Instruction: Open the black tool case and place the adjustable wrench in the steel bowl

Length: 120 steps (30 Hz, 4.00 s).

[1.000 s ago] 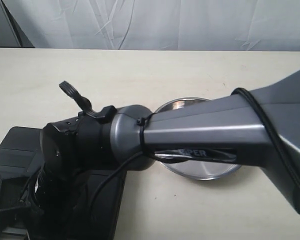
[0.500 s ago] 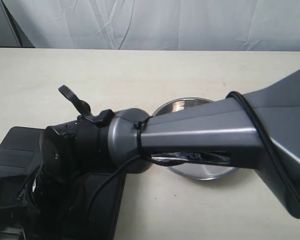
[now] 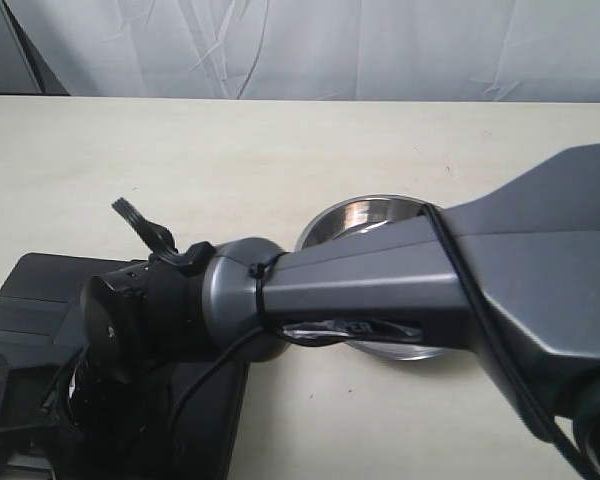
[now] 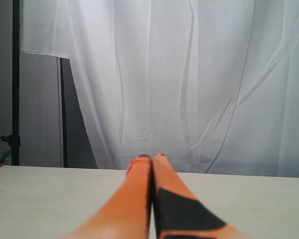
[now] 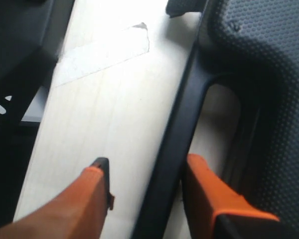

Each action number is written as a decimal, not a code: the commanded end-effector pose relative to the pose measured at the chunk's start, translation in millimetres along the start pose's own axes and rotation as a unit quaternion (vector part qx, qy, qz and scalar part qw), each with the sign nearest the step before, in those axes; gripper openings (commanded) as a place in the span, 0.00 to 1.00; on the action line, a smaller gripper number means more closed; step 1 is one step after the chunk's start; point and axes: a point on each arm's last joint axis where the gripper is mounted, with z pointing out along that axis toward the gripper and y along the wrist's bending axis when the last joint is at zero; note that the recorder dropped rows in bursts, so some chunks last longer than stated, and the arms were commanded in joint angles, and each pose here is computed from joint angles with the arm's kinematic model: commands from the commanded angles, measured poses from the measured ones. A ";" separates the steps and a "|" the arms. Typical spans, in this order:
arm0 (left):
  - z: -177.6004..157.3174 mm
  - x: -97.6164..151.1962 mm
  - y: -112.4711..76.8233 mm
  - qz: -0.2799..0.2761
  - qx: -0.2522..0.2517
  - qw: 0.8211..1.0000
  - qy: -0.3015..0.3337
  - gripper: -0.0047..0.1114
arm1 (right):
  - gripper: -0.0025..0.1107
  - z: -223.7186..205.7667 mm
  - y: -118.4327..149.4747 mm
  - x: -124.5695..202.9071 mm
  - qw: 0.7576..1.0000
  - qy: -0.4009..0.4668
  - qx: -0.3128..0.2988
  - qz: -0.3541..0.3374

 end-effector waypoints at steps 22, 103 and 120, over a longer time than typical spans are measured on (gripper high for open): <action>0.4 -1.4 -0.6 0.000 0.004 1.000 -0.002 0.04 | 0.43 -0.4 -0.3 -0.7 1.000 0.000 0.001 0.000; -16.4 32.5 40.6 0.267 -0.170 0.915 0.251 0.04 | 0.01 -64.8 -19.8 -20.5 0.983 -0.017 0.179 -0.031; -16.3 32.6 40.4 0.266 -0.169 0.915 0.251 0.04 | 0.01 -94.1 -33.7 -24.9 0.955 -0.017 0.295 -0.035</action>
